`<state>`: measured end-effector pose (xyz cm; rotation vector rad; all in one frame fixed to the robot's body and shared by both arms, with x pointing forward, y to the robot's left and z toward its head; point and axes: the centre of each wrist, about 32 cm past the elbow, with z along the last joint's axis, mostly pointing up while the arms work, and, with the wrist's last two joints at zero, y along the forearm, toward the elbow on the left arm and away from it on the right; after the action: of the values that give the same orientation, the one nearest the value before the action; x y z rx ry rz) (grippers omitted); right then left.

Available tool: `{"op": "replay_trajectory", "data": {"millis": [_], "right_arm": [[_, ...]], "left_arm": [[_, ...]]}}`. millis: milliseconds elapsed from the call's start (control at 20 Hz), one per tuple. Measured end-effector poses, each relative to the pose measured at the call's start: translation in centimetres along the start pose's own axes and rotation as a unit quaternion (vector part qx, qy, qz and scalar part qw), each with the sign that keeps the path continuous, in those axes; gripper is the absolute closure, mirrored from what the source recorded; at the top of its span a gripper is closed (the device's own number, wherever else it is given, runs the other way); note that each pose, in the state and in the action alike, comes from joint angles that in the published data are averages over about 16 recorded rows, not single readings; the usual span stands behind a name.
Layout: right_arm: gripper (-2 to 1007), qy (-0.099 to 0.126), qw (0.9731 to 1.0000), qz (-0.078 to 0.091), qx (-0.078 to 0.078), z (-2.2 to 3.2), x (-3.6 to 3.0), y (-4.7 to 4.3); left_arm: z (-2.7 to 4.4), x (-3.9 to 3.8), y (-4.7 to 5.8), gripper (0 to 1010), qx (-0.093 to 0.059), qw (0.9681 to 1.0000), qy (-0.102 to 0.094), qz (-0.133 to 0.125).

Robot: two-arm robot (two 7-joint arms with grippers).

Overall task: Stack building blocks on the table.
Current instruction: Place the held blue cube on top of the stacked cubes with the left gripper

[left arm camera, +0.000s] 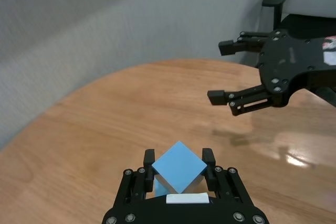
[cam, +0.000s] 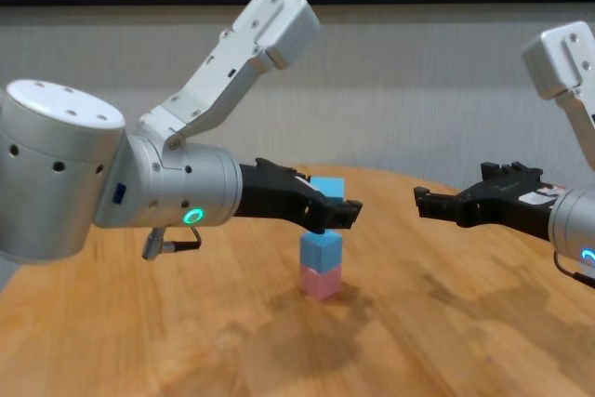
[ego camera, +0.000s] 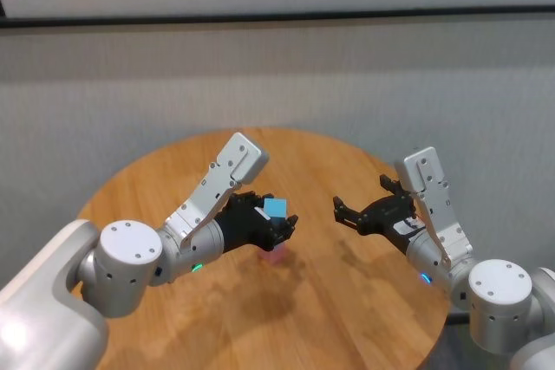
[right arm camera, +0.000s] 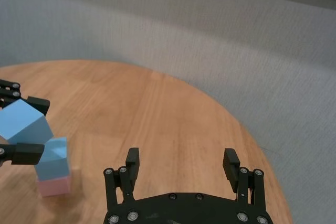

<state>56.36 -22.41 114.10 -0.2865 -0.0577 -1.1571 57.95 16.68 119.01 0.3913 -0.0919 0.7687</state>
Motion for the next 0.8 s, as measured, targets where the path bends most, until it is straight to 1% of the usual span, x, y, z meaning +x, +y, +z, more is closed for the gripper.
{"op": "replay_trajectory", "data": {"millis": [350, 800], "right_arm": [[1, 0.0, 1.0, 0.0, 0.0, 0.0, 0.0, 0.0], [1, 0.0, 1.0, 0.0, 0.0, 0.0, 0.0, 0.0]], "left_arm": [[0.04, 0.02, -0.7, 443, 0.007, 0.9998, 0.018, 0.007], [-0.05, 0.3, -1.4, 443, 0.008, 0.9989, 0.045, 0.006]]}}
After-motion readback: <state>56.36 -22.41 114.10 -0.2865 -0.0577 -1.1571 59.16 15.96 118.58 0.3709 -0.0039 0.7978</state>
